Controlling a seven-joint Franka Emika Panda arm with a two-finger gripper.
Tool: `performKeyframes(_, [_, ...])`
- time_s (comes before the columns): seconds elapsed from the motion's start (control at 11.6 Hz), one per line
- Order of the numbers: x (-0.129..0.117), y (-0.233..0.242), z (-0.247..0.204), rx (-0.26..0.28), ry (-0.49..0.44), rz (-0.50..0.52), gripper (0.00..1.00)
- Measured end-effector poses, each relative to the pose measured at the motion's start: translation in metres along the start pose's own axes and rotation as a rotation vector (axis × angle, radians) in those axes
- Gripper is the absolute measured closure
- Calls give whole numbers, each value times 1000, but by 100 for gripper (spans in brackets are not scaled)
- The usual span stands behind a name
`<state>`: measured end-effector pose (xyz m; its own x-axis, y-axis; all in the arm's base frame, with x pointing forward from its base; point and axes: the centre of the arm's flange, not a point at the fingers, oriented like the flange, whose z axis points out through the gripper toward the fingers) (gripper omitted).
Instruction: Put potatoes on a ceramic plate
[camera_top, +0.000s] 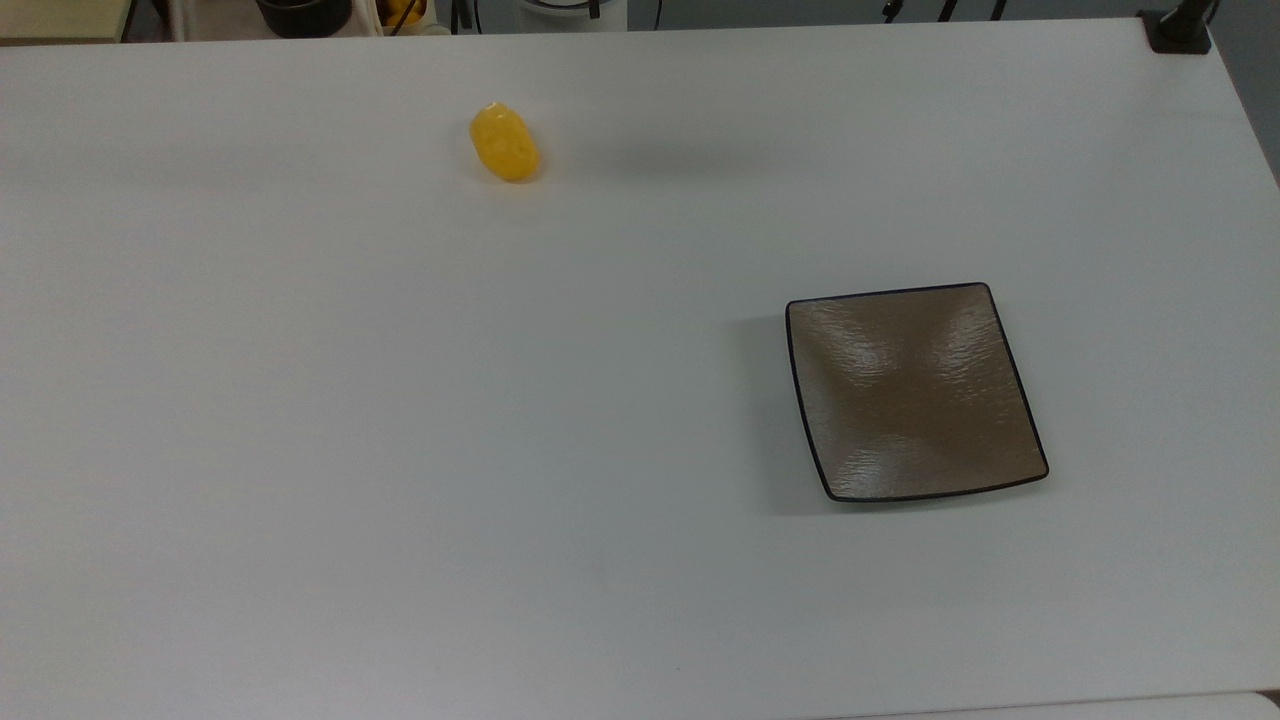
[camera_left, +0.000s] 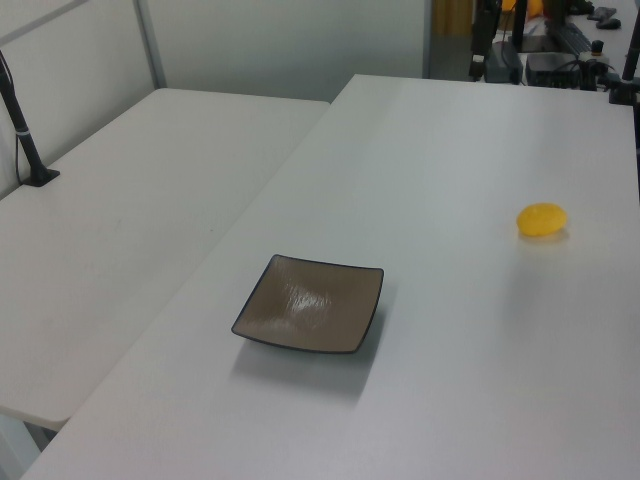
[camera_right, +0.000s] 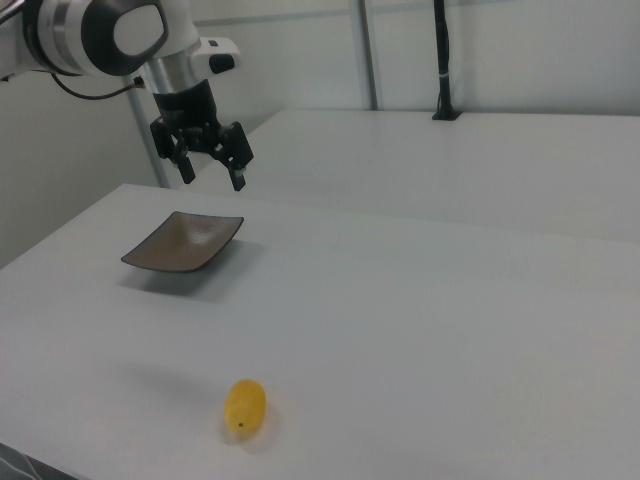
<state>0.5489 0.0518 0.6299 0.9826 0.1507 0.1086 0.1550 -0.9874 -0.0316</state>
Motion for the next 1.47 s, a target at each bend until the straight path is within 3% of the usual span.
performKeyframes(0.87, [-29,-5,0,4,-64,-6,0])
performKeyframes(1.47, [-50,-7,14,13,-201,-6,0])
